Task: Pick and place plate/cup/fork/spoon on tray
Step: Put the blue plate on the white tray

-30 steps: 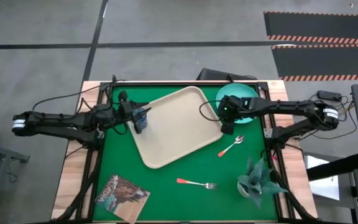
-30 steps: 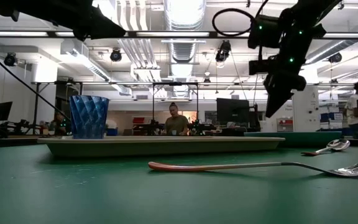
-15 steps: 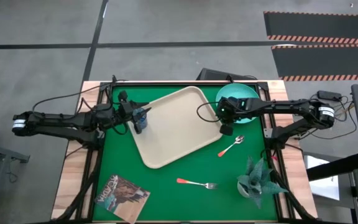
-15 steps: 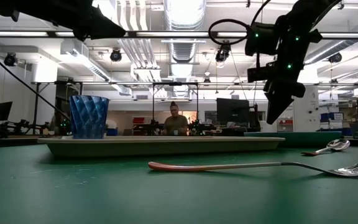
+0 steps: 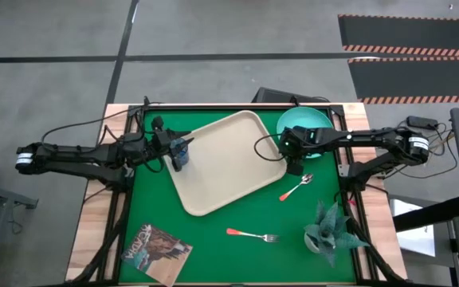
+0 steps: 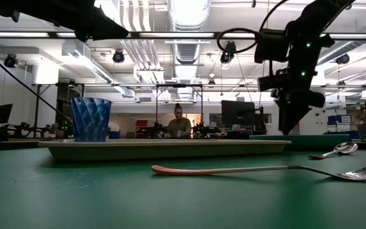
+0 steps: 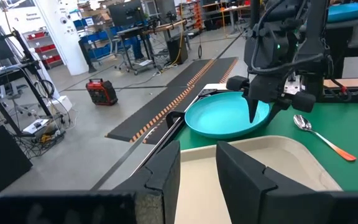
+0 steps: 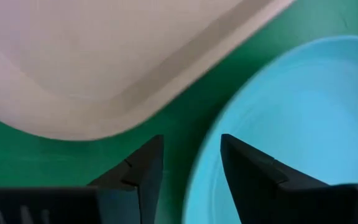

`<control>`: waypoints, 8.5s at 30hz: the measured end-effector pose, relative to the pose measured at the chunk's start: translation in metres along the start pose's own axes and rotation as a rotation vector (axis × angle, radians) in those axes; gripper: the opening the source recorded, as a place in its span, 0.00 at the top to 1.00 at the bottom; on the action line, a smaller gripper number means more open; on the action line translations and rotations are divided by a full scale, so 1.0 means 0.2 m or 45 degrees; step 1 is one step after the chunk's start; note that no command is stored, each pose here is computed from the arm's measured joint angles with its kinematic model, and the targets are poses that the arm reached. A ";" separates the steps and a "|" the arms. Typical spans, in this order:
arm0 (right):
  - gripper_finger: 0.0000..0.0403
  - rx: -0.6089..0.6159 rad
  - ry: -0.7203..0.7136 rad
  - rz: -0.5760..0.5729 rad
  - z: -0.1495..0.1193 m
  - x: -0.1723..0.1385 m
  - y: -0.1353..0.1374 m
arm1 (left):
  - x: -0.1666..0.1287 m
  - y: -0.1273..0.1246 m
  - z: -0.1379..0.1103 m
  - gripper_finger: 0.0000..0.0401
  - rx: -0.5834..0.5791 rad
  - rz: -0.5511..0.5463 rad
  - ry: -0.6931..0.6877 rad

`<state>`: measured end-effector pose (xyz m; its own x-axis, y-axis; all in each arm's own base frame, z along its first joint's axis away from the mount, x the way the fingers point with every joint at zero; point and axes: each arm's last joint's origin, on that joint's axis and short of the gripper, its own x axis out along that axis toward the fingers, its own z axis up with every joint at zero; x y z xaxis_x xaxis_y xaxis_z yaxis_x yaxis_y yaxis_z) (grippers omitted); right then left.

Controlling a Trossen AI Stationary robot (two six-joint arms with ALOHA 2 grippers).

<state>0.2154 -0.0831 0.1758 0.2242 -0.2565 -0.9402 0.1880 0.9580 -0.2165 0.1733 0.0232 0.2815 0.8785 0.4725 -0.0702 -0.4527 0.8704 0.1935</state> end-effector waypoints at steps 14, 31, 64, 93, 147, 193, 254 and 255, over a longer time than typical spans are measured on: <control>0.63 0.044 0.015 -0.089 -0.03 0.04 0.00 | 0.00 0.00 0.00 0.78 0.000 0.000 0.000; 0.67 0.115 -0.006 -0.095 -0.11 0.13 0.04 | 0.00 0.00 0.00 0.78 -0.001 0.000 0.000; 0.97 0.126 -0.015 -0.174 -0.10 0.13 0.02 | 0.00 0.00 0.00 0.78 -0.001 0.000 0.000; 0.97 0.072 -0.080 -0.239 0.05 -0.02 -0.03 | 0.00 0.00 0.00 0.78 -0.001 0.000 0.000; 0.97 -0.157 -0.487 -0.229 0.33 -0.31 0.22 | 0.00 0.00 -0.01 0.78 0.001 -0.001 0.006; 0.97 -0.188 -0.723 -0.110 0.40 -0.36 0.29 | 0.00 0.00 -0.01 0.78 0.003 -0.001 0.005; 0.97 -0.616 -0.322 -0.060 0.66 0.00 0.54 | 0.00 0.00 -0.02 0.78 -0.001 0.001 -0.005; 0.97 -0.613 -0.320 -0.059 0.66 0.00 0.54 | 0.00 0.00 -0.02 0.78 -0.001 0.001 -0.005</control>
<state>0.3629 0.0037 0.1863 0.4588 -0.2661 -0.8478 -0.2431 0.8801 -0.4078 0.1734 0.0232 0.2779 0.8788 0.4727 -0.0661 -0.4535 0.8701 0.1928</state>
